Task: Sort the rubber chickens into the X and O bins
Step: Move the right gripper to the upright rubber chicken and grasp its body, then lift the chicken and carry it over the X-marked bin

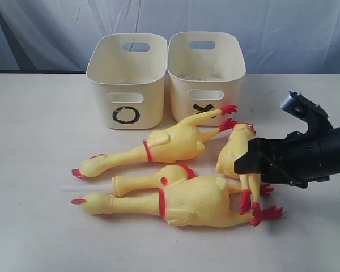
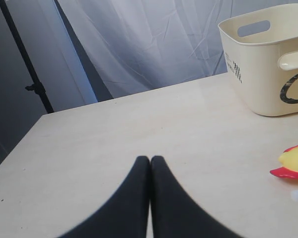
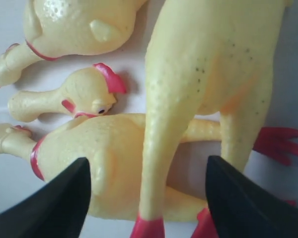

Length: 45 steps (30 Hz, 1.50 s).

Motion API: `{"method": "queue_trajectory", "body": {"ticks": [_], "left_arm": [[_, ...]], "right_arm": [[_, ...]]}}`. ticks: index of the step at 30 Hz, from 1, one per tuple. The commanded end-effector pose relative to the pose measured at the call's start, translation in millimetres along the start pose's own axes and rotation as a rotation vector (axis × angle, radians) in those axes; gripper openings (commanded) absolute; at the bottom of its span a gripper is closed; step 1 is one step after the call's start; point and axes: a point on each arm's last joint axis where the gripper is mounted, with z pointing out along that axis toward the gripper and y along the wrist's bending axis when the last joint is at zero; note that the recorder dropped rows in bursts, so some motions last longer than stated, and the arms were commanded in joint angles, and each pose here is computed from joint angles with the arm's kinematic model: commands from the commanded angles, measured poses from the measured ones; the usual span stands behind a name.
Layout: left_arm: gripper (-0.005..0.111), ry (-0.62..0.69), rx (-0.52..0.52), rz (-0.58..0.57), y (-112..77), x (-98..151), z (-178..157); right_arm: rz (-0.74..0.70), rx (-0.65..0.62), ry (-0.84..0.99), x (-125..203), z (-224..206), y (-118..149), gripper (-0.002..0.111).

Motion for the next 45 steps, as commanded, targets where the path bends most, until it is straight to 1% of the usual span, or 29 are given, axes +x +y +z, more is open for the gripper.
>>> {"method": "queue_trajectory", "body": {"ticks": [1,7,9,15,24,28,33,36,42,45], "left_arm": [[0.000,0.001,-0.005,-0.007,-0.1,1.3,-0.1],[0.000,0.001,-0.005,-0.007,-0.1,1.3,-0.1],[0.000,0.001,-0.005,-0.007,-0.1,1.3,-0.1],[0.000,0.001,-0.005,-0.007,-0.1,1.3,-0.1],[0.000,0.001,-0.005,-0.007,-0.1,1.3,-0.1],[0.000,0.001,-0.005,-0.007,-0.1,1.3,-0.1],[0.000,0.001,-0.005,-0.007,-0.1,1.3,-0.1],[0.000,0.001,-0.005,-0.007,-0.1,1.3,-0.1],[0.000,0.001,-0.005,-0.007,-0.1,1.3,-0.1],[0.000,0.001,-0.005,-0.007,-0.1,1.3,-0.1]], "right_arm": [[-0.010,-0.019,0.008,0.2,13.6,3.3,0.062],[-0.019,0.056,0.003,2.4,28.0,1.5,0.062],[-0.015,0.060,0.002,2.3,28.7,0.6,0.059],[-0.014,0.056,0.004,2.5,28.7,1.0,0.036],[-0.014,0.055,0.005,2.6,28.7,1.1,0.015],[-0.015,0.046,0.010,3.0,28.4,2.1,-0.001],[0.010,0.004,0.020,3.9,27.3,6.7,-0.001],[0.001,-0.022,0.014,3.7,22.9,11.6,-0.001],[-0.014,-0.050,-0.029,1.8,4.0,24.8,-0.001],[-0.045,-0.070,-0.043,3.6,-10.9,34.9,-0.001]]}}
